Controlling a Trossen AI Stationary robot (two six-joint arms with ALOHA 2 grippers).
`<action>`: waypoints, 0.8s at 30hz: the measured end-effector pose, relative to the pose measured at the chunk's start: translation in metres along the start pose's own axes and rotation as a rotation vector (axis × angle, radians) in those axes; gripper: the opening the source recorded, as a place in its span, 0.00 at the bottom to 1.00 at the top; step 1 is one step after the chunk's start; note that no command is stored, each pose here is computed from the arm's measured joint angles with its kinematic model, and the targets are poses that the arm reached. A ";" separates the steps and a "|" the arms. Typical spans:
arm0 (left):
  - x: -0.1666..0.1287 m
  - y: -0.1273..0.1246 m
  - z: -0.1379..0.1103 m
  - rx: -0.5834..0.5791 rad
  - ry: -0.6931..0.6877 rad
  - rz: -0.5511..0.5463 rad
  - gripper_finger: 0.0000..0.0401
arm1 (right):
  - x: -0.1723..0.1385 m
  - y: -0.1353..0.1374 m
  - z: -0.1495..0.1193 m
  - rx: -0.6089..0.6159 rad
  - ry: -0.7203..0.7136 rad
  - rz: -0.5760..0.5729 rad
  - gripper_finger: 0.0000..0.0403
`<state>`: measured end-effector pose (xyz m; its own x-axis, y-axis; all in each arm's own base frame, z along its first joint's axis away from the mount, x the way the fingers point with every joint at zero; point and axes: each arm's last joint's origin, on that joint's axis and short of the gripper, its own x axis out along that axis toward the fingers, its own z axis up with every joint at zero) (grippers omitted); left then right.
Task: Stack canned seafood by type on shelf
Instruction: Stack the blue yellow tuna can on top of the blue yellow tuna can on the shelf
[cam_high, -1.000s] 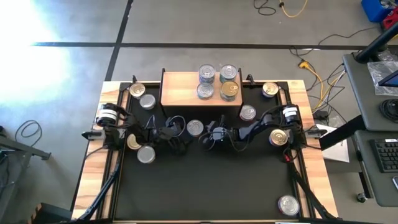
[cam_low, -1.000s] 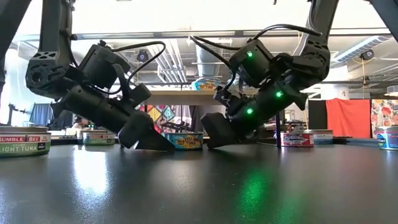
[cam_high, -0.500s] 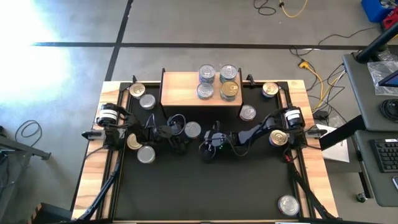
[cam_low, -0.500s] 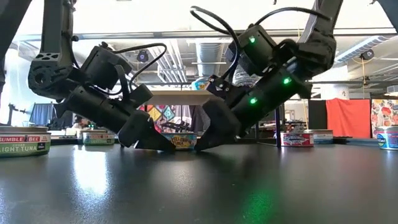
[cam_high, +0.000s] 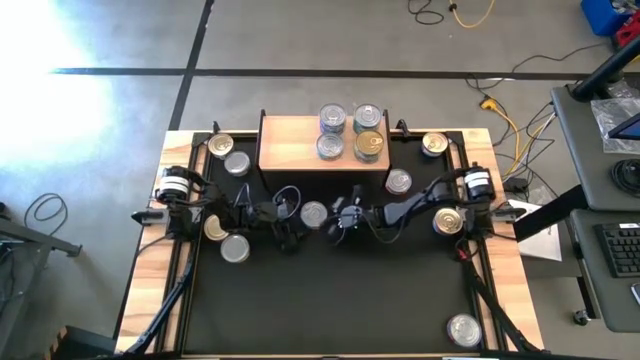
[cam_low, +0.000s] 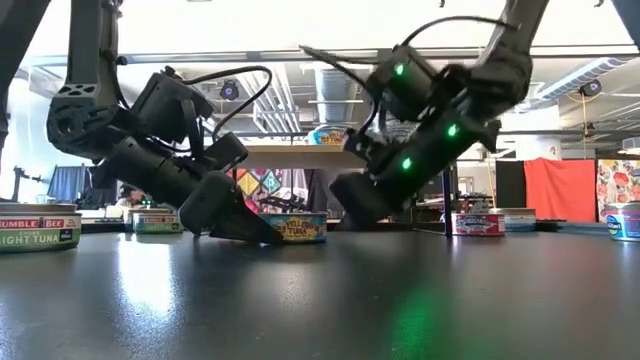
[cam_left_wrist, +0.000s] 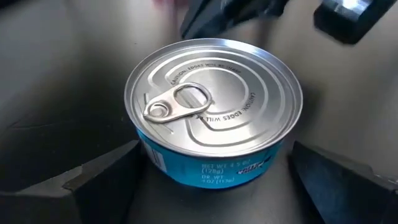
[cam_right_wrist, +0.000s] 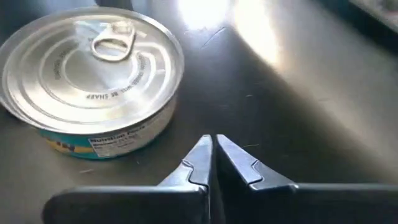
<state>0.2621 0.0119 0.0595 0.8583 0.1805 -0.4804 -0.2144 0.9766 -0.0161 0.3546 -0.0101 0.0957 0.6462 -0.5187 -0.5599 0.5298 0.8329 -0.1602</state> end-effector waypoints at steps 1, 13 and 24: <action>0.000 0.000 0.000 0.004 -0.002 0.011 1.00 | 0.005 0.000 -0.003 0.012 -0.002 0.014 0.03; 0.001 -0.001 0.003 -0.052 -0.029 0.015 1.00 | 0.024 0.024 0.004 0.084 -0.050 0.176 0.03; 0.010 -0.004 -0.007 -0.090 -0.104 0.072 1.00 | 0.024 0.031 0.000 0.113 -0.049 0.186 0.03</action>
<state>0.2678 0.0090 0.0485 0.8818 0.2657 -0.3896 -0.3142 0.9471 -0.0652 0.3865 0.0036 0.0777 0.7630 -0.3692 -0.5306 0.4553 0.8896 0.0358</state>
